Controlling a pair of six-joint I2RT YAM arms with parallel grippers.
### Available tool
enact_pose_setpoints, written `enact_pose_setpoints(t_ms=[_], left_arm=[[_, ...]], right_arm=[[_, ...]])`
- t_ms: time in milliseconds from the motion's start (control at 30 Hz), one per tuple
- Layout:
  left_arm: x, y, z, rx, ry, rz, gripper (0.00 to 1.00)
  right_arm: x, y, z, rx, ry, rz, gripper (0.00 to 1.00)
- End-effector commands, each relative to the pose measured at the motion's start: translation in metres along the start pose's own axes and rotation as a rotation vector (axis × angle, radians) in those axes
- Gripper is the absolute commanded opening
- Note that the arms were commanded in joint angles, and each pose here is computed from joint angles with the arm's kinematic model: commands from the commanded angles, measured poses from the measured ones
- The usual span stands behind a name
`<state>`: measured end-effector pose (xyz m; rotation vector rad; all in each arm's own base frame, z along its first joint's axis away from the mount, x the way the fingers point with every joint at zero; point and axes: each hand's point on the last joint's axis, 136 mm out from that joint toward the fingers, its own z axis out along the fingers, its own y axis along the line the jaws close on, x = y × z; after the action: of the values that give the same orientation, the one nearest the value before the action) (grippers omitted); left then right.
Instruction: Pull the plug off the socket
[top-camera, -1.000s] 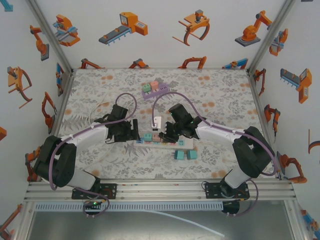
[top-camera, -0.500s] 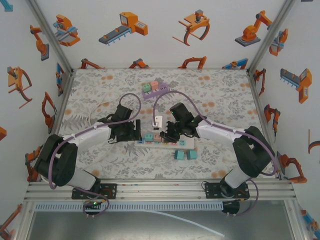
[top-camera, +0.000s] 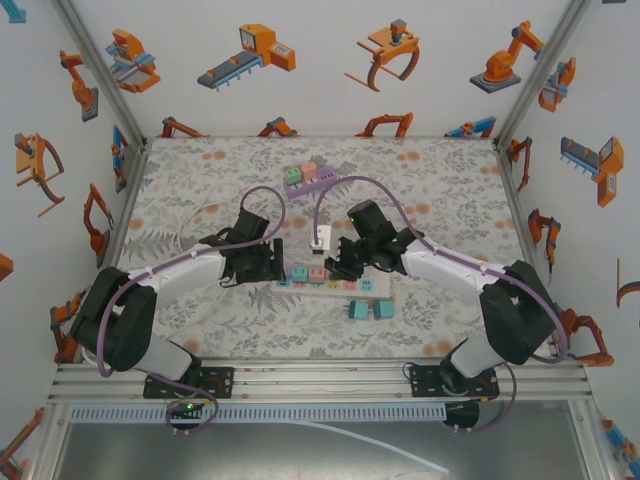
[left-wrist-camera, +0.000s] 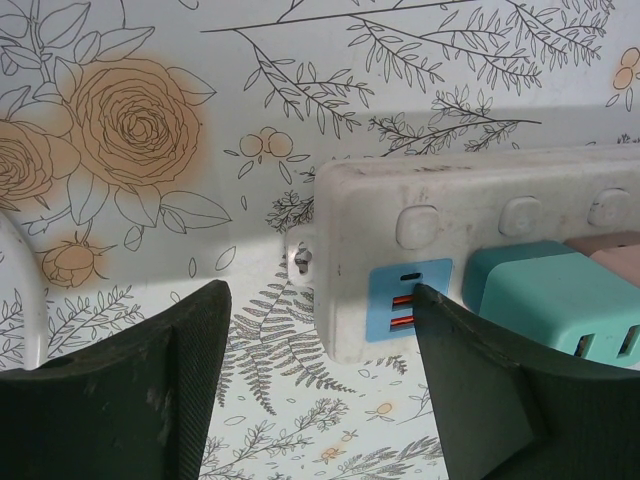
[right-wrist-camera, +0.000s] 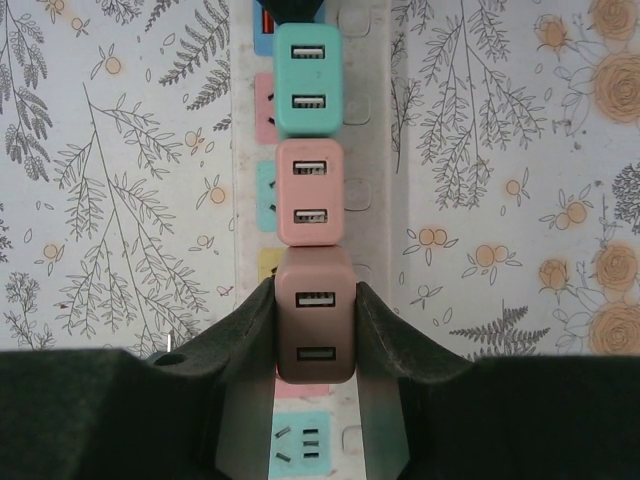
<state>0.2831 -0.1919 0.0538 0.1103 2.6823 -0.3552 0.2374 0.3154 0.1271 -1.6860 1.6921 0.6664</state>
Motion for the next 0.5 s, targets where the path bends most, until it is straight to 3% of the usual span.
enact_pose_setpoints(t_ms=[0,200,467], left_arm=[[0.041,0.044,0.01,-0.195,0.118,0.025,0.68],[0.036,0.038,0.001,-0.156,0.093,0.012,0.68],[0.027,0.024,-0.01,-0.099,0.055,0.02,0.68]], right_arm=[[-0.022,-0.002,-0.014,0.02,-0.071,-0.044,0.22],[-0.035,-0.016,-0.029,0.133,-0.122,0.027,0.22],[-0.057,-0.038,-0.05,0.251,-0.292,0.394,0.21]])
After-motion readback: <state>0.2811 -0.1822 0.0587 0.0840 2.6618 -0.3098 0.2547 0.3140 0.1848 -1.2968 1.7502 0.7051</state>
